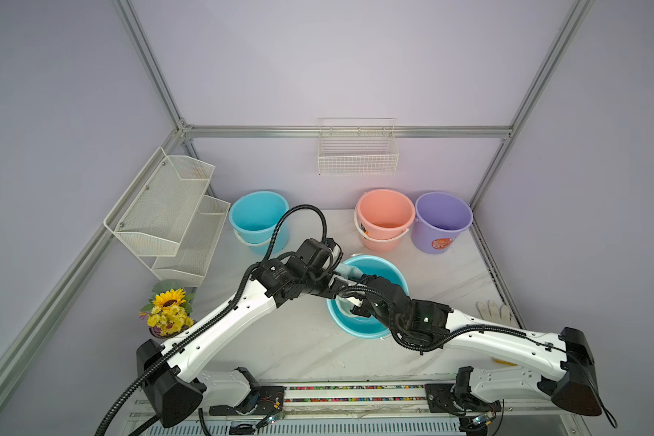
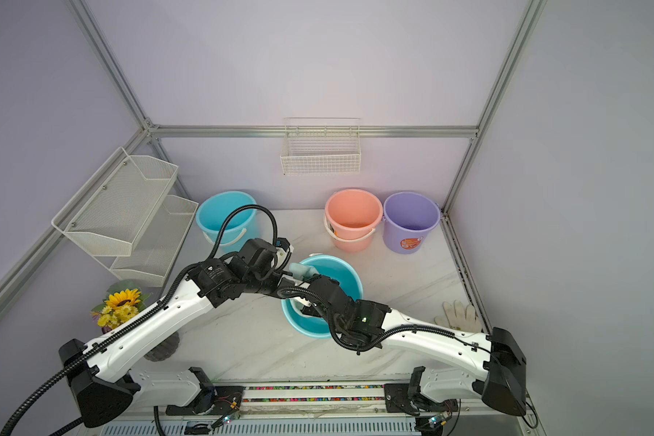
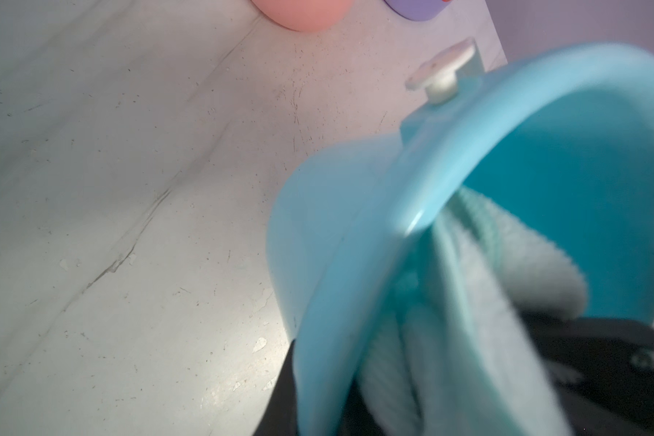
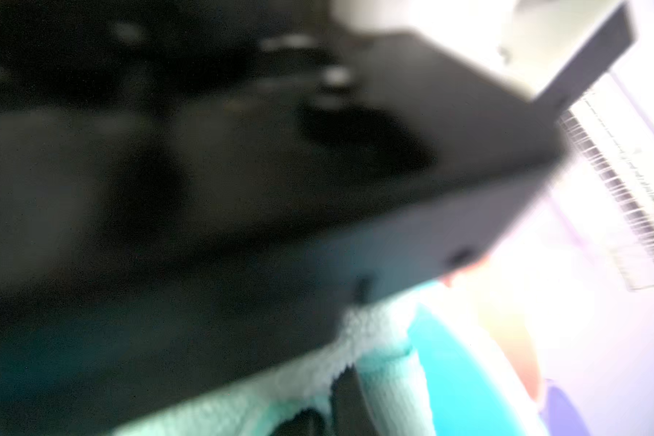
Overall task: Wipe the inside of the bucket with a cloth
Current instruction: Wipe the dirt from the inside of the bucket.
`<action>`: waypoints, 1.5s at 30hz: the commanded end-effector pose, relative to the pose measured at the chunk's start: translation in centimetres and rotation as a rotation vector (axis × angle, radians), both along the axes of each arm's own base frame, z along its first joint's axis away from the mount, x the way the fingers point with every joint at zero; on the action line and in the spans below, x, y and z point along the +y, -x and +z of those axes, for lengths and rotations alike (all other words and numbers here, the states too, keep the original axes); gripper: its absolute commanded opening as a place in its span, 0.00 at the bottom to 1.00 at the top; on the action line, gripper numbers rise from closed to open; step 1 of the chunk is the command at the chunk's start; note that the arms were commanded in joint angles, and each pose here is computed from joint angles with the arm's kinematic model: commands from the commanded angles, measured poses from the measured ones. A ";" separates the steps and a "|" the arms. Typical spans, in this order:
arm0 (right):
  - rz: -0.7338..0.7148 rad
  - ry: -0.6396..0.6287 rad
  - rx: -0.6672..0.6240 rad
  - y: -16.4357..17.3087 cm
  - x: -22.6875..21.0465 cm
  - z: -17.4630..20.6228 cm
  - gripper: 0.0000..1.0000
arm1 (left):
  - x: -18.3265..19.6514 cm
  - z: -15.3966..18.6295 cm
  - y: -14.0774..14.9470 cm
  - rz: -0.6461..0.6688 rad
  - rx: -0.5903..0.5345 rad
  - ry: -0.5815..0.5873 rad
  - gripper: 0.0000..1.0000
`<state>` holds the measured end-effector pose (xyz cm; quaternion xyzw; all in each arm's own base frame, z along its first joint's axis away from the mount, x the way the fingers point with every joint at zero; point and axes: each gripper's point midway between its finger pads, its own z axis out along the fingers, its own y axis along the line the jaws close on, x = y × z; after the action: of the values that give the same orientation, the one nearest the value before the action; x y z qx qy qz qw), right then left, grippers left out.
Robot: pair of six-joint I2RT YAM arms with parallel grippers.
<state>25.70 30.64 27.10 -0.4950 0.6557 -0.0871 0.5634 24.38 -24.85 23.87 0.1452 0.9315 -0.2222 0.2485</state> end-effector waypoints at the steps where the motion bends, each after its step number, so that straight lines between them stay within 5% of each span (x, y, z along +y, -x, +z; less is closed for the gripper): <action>1: -0.148 0.092 -0.160 -1.5 -3.4 3.9 0.00 | -1.4 2.2 0.6 -0.033 -0.012 0.094 0.00; 11: -0.326 0.527 -0.087 -0.6 -10.8 1.3 0.00 | -0.9 2.8 0.5 -0.017 -0.023 0.075 0.00; 25: -0.208 0.690 0.505 6.8 -13.5 -4.5 0.00 | -0.5 3.0 -0.6 0.009 -0.054 0.031 0.00; 36: 0.213 -0.035 0.764 11.3 -0.3 -4.4 0.00 | -0.6 3.2 -1.6 0.045 -0.065 0.055 0.00; 45: 0.110 -0.563 0.598 5.8 5.0 1.0 0.00 | 1.2 2.5 -3.2 0.161 -0.075 0.030 0.00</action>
<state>17.41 32.64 22.16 -0.4672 0.7851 0.1881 0.3604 25.32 -23.67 23.50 0.1185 0.9446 -0.1869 0.2425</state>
